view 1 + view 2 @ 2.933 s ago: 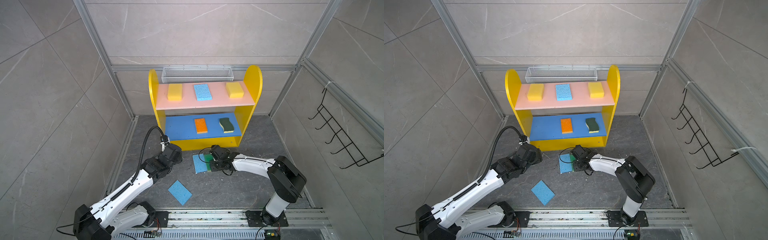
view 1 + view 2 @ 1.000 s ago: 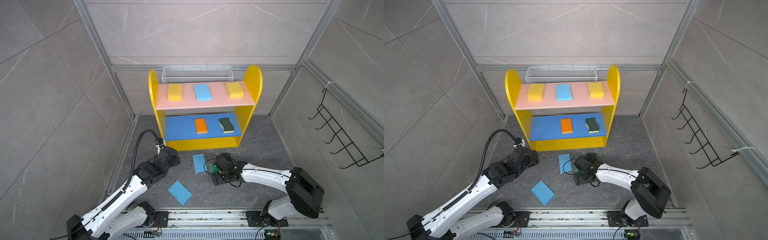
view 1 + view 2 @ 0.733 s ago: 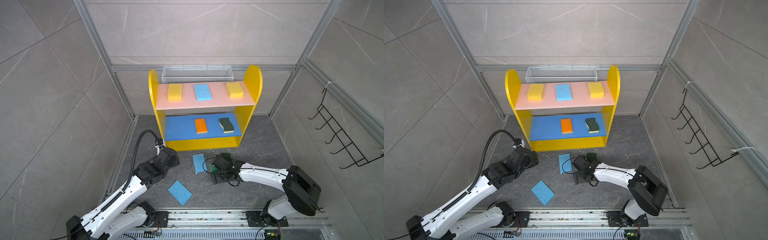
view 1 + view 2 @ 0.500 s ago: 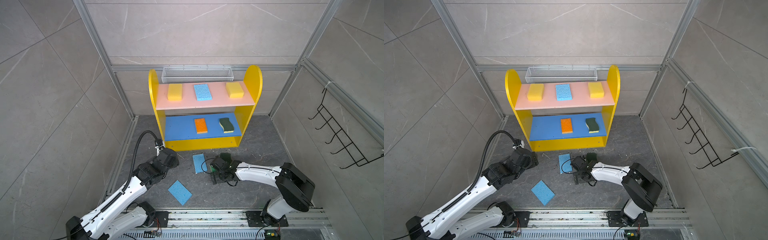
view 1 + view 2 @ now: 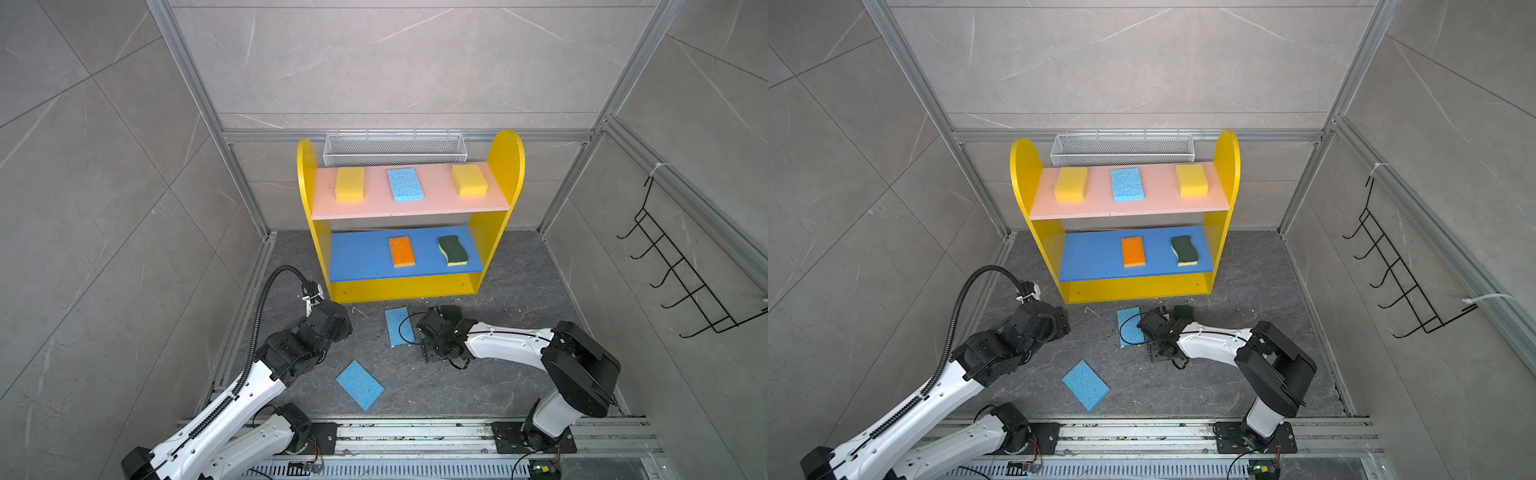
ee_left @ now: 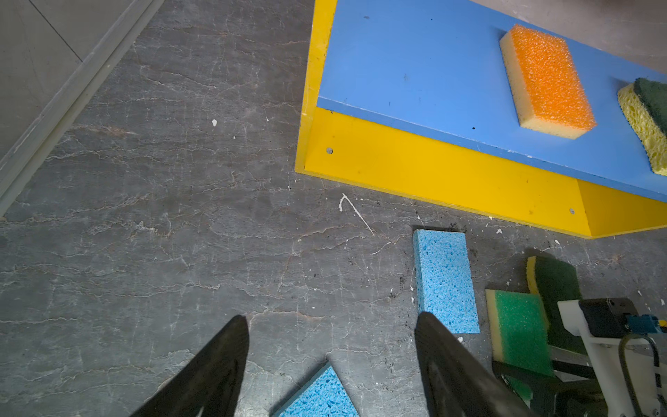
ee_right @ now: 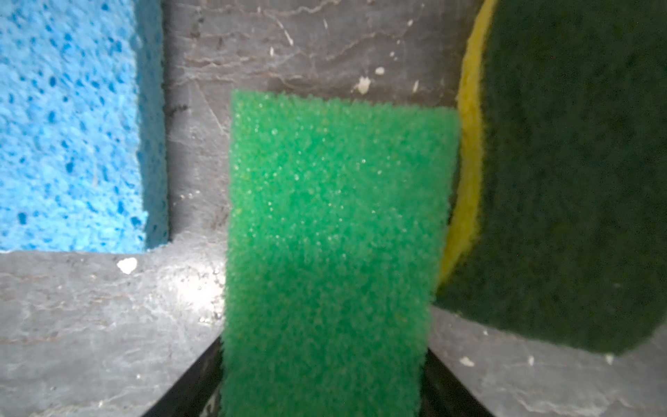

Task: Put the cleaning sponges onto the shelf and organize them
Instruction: 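Lower the right gripper and close it on the bright green sponge, then lift the bright green sponge and carry it onto the blue shelf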

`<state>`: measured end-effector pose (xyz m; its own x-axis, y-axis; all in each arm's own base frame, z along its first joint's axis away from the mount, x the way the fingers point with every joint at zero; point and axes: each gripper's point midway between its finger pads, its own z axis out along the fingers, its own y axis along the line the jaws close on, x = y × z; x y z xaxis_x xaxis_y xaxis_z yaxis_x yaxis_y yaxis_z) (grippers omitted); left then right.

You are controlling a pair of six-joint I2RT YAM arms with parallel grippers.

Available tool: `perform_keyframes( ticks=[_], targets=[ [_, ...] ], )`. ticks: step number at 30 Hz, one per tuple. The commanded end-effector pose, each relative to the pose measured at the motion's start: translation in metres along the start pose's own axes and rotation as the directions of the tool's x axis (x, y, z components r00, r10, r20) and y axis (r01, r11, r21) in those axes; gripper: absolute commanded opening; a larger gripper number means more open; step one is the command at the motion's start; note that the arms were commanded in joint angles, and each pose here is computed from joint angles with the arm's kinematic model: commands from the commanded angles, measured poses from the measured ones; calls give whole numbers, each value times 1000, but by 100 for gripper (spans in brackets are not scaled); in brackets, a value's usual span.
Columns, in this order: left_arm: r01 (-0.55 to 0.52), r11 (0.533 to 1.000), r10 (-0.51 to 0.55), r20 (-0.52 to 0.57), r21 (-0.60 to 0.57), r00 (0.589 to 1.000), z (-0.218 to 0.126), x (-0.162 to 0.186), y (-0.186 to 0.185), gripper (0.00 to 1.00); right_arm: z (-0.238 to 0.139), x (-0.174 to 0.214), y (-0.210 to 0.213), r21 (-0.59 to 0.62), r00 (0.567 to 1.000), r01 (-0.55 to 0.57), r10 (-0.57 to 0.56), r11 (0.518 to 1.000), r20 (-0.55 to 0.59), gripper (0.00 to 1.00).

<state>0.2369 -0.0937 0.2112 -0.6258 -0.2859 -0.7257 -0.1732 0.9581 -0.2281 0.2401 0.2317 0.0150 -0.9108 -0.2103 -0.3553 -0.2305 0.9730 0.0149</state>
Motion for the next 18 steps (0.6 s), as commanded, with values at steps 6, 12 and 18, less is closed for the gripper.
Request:
perform_keyframes(
  ticks=[6,12,18],
  targets=[
    [-18,999,17,-11,-44,1000,-22,2,25,76,-25,-9,20,-43,1000,5,-4,999,30,65],
    [-7,999,6,-28,-42,1000,-28,13,36,76,-59,-45,46,-113,993,-17,29,993,114,64],
    [11,999,-11,10,-40,1000,-40,6,46,75,-89,-94,80,-186,978,-16,54,982,202,63]
  ],
)
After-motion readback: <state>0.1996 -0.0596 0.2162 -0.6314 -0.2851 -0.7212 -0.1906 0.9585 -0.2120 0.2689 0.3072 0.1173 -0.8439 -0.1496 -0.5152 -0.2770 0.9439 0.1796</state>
